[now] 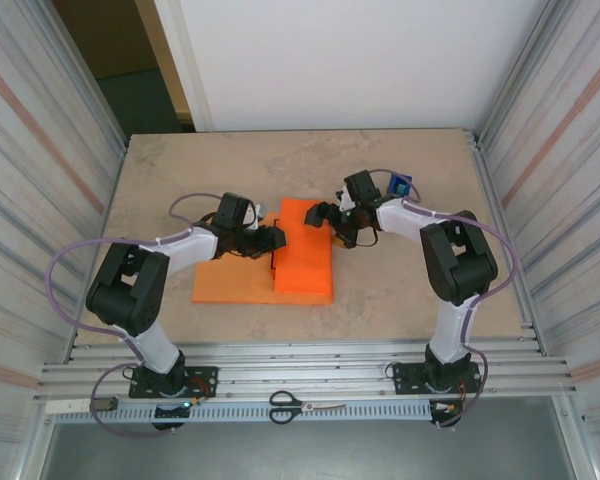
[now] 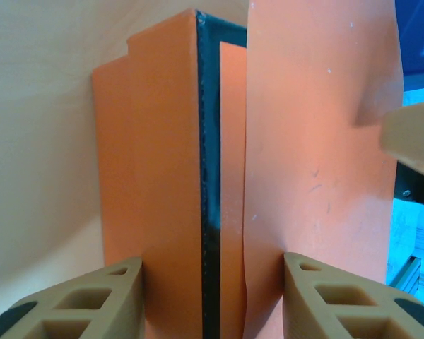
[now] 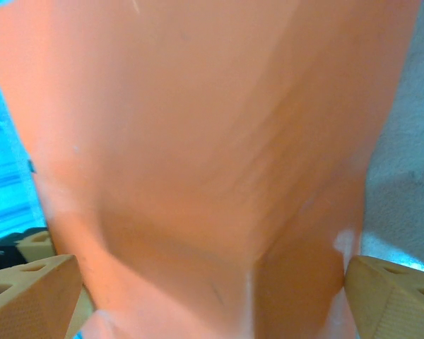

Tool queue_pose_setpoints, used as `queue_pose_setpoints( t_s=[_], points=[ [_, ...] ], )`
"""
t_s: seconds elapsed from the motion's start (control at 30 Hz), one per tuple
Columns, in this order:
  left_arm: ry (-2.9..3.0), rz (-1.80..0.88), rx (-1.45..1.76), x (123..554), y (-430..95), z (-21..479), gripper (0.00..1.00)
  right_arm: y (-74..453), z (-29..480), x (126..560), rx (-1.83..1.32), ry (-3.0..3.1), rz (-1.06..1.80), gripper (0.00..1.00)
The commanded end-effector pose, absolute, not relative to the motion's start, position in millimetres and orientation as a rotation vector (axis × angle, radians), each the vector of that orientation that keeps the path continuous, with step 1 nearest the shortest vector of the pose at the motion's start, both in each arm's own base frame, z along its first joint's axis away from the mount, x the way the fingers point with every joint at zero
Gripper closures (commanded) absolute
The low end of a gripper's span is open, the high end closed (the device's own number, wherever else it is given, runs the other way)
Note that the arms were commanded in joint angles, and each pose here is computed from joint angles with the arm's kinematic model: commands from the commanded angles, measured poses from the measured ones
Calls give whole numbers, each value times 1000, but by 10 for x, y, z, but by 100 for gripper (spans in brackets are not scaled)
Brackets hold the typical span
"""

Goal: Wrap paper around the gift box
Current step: First fold the wrapping paper around the gift box.

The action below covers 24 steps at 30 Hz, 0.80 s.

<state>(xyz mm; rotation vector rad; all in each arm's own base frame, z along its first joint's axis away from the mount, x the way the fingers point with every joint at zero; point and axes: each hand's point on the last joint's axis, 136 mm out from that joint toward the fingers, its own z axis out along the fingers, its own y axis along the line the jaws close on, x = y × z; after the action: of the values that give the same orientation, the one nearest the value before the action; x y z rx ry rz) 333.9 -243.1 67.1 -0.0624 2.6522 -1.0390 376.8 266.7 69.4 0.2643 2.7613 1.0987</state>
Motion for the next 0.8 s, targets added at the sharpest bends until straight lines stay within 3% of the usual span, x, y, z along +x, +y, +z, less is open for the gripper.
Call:
queue_pose_setpoints(
  t_s=[0.0, 0.37, 0.77],
  points=[
    [2877, -847, -128, 2984, -2229, 68, 55, 2679, 889, 3916, 264, 2706, 1141, 5],
    [2885, -851, -123, 2964, -2229, 33, 55, 2636, 160, 3673, 331, 2881, 1008, 4],
    [2894, -828, -124, 2946, -2185, 9, 56, 2830, 788, 3793, 167, 2781, 1128, 1]
  ],
)
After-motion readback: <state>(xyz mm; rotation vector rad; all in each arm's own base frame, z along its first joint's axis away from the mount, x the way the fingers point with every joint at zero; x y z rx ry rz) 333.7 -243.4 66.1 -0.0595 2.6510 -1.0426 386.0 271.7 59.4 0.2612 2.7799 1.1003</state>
